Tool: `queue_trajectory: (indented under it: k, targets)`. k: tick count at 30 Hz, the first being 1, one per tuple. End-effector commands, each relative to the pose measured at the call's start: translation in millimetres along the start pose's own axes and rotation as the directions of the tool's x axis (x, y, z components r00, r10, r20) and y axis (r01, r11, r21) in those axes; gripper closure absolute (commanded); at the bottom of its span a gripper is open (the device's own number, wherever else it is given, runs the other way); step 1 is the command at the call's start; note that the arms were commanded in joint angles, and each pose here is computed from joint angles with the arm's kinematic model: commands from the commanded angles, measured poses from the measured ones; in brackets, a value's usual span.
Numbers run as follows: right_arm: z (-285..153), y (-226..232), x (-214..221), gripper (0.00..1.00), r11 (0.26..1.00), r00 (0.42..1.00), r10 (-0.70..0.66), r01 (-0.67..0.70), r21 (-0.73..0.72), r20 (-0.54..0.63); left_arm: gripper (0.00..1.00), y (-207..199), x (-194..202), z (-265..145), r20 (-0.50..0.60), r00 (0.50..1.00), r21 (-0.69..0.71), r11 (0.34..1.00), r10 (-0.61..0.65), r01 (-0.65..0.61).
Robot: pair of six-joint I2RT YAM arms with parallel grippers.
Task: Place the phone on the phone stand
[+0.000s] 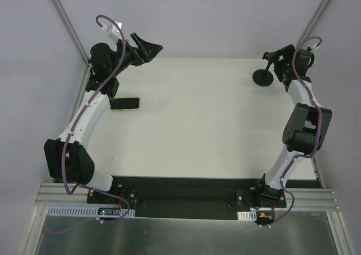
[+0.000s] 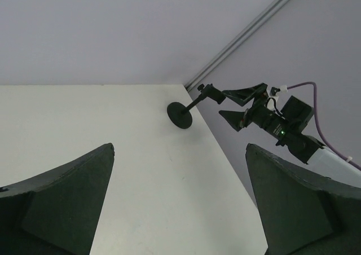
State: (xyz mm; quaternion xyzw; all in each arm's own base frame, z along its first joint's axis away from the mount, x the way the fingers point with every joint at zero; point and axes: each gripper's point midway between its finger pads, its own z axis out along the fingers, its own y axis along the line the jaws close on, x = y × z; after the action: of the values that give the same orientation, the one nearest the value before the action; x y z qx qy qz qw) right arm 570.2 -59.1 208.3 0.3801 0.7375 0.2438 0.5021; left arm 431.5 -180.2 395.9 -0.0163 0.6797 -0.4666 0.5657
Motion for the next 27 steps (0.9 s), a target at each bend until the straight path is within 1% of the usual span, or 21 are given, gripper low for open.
queue_trajectory:
  k: [1,2,3,5,7,10,14,15,20,24,26,27]
  targets:
    - [13.3,4.2,-30.1,0.04,0.996,0.995,0.081,-0.079,-0.03,0.062,0.01,-33.3,-15.2,5.7,0.032,0.998,0.108,0.993,0.052,-0.055]
    - [16.5,-0.2,-34.6,0.04,0.994,0.993,0.105,-0.104,-0.027,0.057,0.01,-34.1,-15.4,6.8,0.031,0.998,0.111,0.992,0.053,-0.056]
    - [18.0,9.3,-40.0,0.04,0.991,0.992,0.121,-0.119,-0.063,0.04,0.01,-31.5,-13.1,9.5,0.024,0.998,0.109,0.993,0.049,-0.052]
    - [28.0,0.7,-39.1,0.04,0.984,0.986,0.168,-0.167,-0.059,0.019,0.01,-32.4,-10.4,13.1,0.017,0.999,0.114,0.992,0.05,-0.052]
    - [33.0,-1.3,-39.8,0.04,0.982,0.983,0.182,-0.181,-0.06,0.021,0.01,-31.3,-4.5,19.2,0.003,0.999,0.117,0.992,0.047,-0.047]
    - [37.2,0.4,-44.6,0.01,0.979,0.98,0.195,-0.192,-0.07,0.033,0.01,-31.7,0.2,25.4,-0.019,0.999,0.131,0.991,0.043,-0.041]
    - [41.9,-1.1,-43.0,0.09,0.971,0.973,0.229,-0.226,-0.083,0.028,0.02,-34.7,3.7,31.0,-0.034,0.999,0.146,0.989,0.042,-0.036]
    - [42.4,0.2,-42.2,0.12,0.966,0.969,0.244,-0.242,-0.088,0.02,0.02,-36.4,3.5,30.7,-0.033,0.998,0.15,0.988,0.044,-0.039]
    - [48.7,1.9,-40.3,0.17,0.957,0.962,0.272,-0.271,-0.108,0.003,0.02,-37.5,4.0,30.4,-0.033,0.998,0.15,0.988,0.049,-0.043]
    - [50.6,5.4,-40.1,0.29,0.949,0.957,0.29,-0.288,-0.131,-0.006,0.02,-37.6,3.7,30.2,-0.03,0.998,0.15,0.988,0.052,-0.047]
    - [50.5,6.6,-41.1,0.32,0.947,0.956,0.293,-0.29,-0.137,-0.003,0.02,-38.6,3.1,29.4,-0.029,0.998,0.151,0.987,0.054,-0.049]
    - [50.6,6.3,-40.4,0.37,0.946,0.955,0.295,-0.293,-0.138,-0.005,0.02,-39.3,3.3,29.6,-0.029,0.998,0.153,0.987,0.055,-0.05]
